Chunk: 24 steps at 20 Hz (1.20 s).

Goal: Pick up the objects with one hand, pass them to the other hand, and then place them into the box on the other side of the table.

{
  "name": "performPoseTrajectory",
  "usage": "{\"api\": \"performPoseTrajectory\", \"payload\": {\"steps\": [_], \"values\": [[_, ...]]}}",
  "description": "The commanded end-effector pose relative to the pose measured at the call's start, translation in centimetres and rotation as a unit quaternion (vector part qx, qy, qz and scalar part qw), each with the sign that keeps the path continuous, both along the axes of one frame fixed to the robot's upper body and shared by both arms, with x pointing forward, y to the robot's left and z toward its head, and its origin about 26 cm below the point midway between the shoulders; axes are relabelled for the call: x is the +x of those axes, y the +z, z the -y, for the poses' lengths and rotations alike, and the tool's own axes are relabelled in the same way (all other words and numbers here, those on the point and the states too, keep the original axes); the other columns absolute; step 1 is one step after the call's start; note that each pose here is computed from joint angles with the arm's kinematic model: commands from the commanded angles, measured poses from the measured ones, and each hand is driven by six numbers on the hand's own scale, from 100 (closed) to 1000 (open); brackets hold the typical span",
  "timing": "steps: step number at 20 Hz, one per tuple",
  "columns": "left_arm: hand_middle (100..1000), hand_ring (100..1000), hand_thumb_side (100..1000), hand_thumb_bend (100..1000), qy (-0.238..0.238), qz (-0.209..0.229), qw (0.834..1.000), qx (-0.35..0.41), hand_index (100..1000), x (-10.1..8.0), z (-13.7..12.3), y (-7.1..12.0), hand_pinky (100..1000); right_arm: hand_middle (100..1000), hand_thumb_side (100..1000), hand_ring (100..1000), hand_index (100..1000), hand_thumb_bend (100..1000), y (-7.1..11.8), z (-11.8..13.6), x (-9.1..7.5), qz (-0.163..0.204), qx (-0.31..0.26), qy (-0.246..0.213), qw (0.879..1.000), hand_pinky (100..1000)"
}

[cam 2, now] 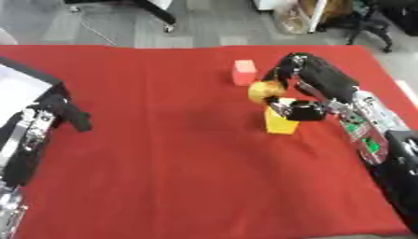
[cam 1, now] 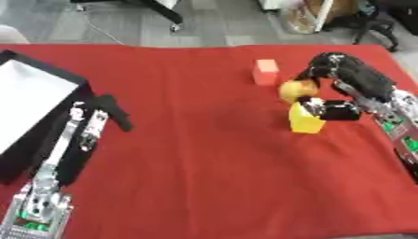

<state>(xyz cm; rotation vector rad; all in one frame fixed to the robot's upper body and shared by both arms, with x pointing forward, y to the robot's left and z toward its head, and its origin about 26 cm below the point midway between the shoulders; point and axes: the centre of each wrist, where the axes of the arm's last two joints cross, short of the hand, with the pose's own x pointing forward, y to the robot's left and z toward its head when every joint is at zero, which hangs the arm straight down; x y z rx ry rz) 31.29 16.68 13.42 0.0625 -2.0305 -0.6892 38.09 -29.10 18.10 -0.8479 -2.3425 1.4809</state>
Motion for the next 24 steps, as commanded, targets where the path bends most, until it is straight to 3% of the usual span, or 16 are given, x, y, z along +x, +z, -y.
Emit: {"api": "performPoseTrajectory", "payload": {"steps": [1, 6, 10, 11, 12, 18, 21, 24], "values": [[454, 503, 953, 109, 0.002, 0.013, 0.999, 0.029, 526, 0.8, 1.0, 0.0, 719, 302, 220, 465, 199, 100, 2.4, -2.4, -0.1, 0.024, 0.024, 0.039, 0.999, 692], [514, 544, 949, 140, -0.036, 0.056, 0.996, 0.061, 615, 1.3, 4.2, 0.6, 726, 304, 250, 462, 199, 100, 4.2, -6.7, 0.1, 0.019, 0.051, 0.1, 0.994, 690], [614, 615, 832, 334, -0.061, 0.099, 0.991, 0.061, 724, 1.1, 6.9, 1.4, 737, 302, 342, 456, 198, 100, 4.5, -9.7, 0.5, -0.01, 0.083, 0.136, 0.987, 685], [626, 625, 800, 380, -0.065, 0.109, 0.99, 0.059, 736, 1.1, 7.4, 1.5, 741, 300, 317, 452, 197, 100, 4.4, -10.2, 0.6, -0.021, 0.09, 0.142, 0.986, 681], [639, 633, 767, 424, -0.069, 0.121, 0.989, 0.057, 746, 1.0, 8.0, 1.6, 744, 300, 372, 452, 197, 100, 4.3, -10.8, 0.7, -0.033, 0.097, 0.148, 0.984, 681], [675, 662, 584, 551, -0.062, 0.191, 0.979, 0.046, 761, 0.9, 10.1, 2.9, 756, 297, 393, 446, 196, 100, 4.2, -12.2, 0.5, -0.082, 0.117, 0.178, 0.974, 677], [688, 673, 536, 597, -0.049, 0.22, 0.973, 0.047, 771, 0.9, 10.6, 3.4, 763, 295, 399, 443, 196, 100, 4.0, -12.5, 0.3, -0.1, 0.119, 0.187, 0.97, 675], [691, 676, 519, 586, -0.027, 0.24, 0.969, 0.05, 769, 1.0, 10.7, 3.6, 766, 294, 401, 442, 195, 100, 3.8, -12.7, 0.1, -0.112, 0.119, 0.193, 0.967, 674]]}}
